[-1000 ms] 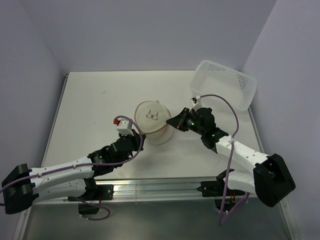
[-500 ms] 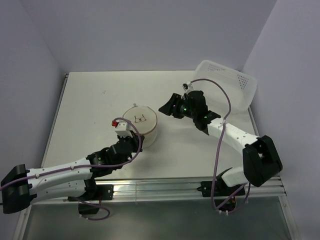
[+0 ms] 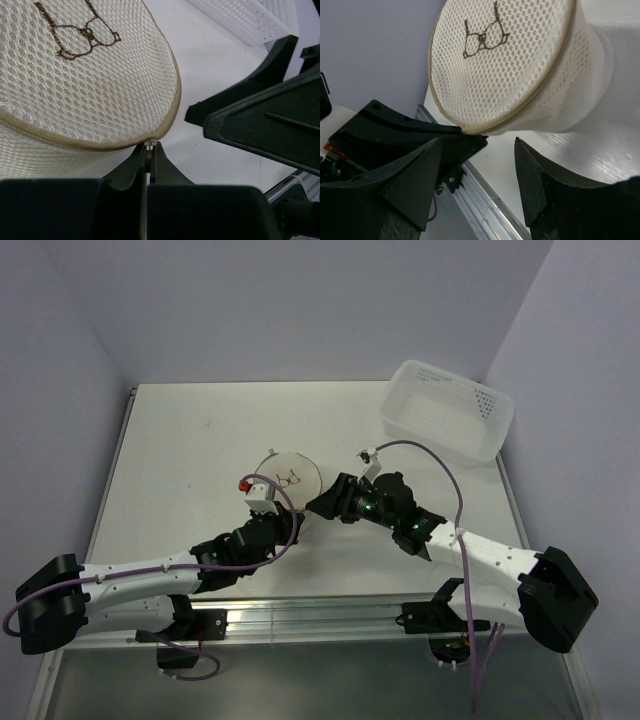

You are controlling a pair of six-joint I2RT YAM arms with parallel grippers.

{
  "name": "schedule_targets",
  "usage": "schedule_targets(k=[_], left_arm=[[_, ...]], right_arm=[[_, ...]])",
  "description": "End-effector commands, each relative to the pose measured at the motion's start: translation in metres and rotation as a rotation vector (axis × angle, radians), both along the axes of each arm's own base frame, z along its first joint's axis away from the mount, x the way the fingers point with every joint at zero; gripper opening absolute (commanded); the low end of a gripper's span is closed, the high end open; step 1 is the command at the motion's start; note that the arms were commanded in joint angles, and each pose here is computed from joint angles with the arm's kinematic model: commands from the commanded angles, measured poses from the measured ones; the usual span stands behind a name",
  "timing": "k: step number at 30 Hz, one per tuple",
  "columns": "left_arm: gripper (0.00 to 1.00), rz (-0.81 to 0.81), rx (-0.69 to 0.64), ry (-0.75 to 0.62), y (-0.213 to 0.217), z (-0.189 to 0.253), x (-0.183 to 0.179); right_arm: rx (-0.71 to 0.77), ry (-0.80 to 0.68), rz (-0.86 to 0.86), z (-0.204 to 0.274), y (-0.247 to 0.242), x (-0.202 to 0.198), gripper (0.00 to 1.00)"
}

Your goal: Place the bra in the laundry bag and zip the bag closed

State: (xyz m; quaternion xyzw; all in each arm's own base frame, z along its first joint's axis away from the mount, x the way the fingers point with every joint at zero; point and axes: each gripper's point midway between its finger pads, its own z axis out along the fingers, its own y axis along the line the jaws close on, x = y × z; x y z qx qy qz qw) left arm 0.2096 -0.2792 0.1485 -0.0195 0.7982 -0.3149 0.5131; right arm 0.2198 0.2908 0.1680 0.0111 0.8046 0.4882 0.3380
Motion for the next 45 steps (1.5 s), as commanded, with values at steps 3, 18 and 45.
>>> schedule_targets(k=[3, 18, 45], left_arm=[[0.00, -0.044, -0.090, -0.019, -0.017, 0.023, -0.003], [0.00, 0.001, -0.025, -0.044, 0.005, 0.012, -0.003], [0.00, 0.055, -0.058, -0.097, 0.008, 0.040, 0.006]], right_arm=[[0.083, -0.026, -0.001, 0.021, 0.023, 0.017, 0.65], [-0.020, -0.084, -0.083, 0.019, 0.018, 0.046, 0.00], [-0.071, -0.111, -0.078, 0.029, 0.007, 0.055, 0.71]])
